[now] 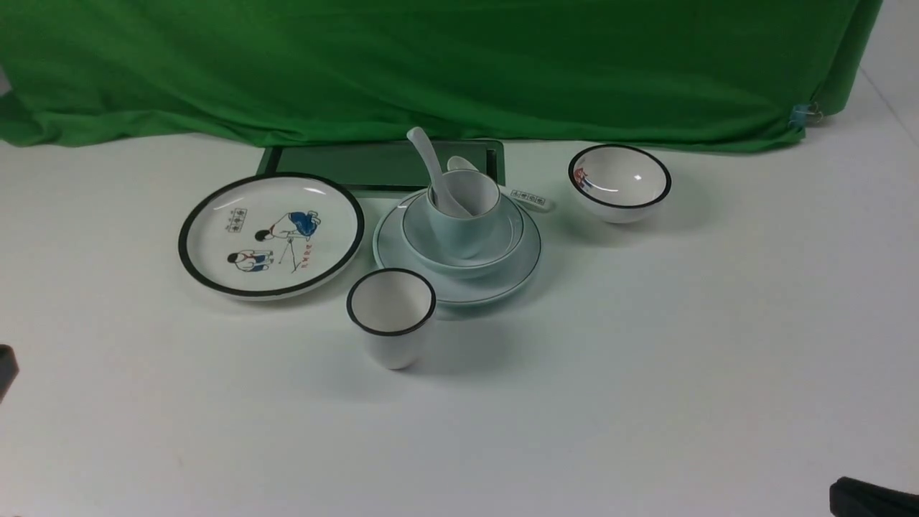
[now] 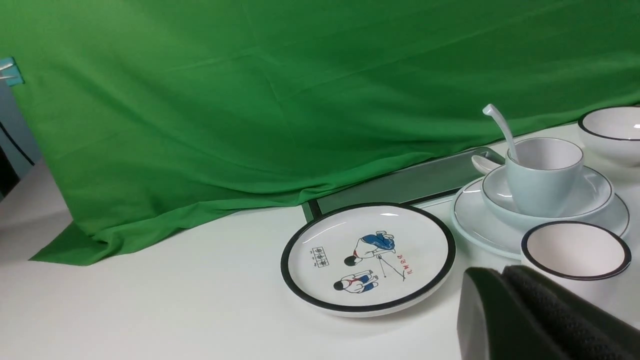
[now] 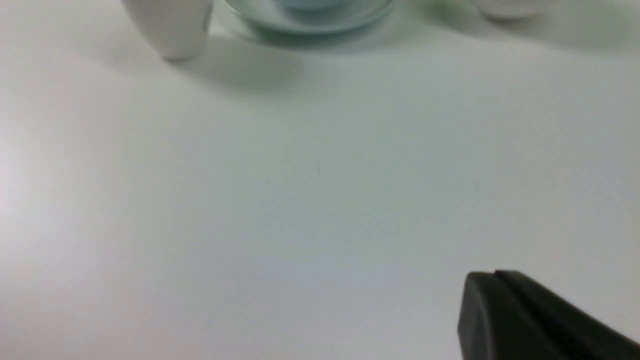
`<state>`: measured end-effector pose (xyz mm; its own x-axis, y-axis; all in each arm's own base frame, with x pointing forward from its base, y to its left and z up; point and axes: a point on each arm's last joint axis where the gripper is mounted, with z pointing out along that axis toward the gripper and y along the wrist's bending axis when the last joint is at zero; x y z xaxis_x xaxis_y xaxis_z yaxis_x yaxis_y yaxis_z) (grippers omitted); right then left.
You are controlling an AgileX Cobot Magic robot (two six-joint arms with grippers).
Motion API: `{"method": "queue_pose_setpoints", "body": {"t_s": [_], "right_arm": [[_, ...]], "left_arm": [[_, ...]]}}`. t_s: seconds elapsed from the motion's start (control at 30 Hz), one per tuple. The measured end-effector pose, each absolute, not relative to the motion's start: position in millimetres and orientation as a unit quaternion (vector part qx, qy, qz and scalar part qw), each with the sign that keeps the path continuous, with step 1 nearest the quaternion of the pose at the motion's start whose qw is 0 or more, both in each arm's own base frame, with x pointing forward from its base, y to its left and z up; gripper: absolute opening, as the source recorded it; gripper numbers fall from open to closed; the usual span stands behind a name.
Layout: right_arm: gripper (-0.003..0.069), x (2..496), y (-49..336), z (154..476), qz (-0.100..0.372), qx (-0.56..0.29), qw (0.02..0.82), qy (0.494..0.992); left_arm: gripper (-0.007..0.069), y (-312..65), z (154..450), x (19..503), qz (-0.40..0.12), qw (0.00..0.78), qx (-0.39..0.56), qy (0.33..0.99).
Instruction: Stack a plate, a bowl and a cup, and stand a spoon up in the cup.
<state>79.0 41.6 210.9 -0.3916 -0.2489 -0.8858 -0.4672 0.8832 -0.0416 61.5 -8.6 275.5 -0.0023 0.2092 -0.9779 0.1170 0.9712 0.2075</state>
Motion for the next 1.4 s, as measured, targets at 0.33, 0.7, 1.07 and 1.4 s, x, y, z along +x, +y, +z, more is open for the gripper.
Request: {"method": "queue_pose_setpoints", "body": {"t_s": [0.33,0.7,1.07,1.4], "right_arm": [[0.0011,61.1,25.6,204.8,0.139,-0.139,0.684,0.703],[0.0011,56.2,6.8,198.1,0.044,-0.045,0.685,0.726],[0.0018,54.2,5.5,182.7,0.040,-0.034,0.621,0.782],[0.0048,54.2,5.5,182.5,0.040,-0.034,0.620,0.783]], "left_arm": [[-0.0032,-8.7,275.3,61.5,0.033,0.696,0.116,0.708],[-0.0032,-8.7,275.2,61.5,0.033,0.696,0.116,0.708],[-0.0032,-8.7,275.2,61.5,0.034,0.696,0.117,0.708],[-0.0032,-8.7,275.2,61.5,0.035,0.696,0.118,0.708]]}}
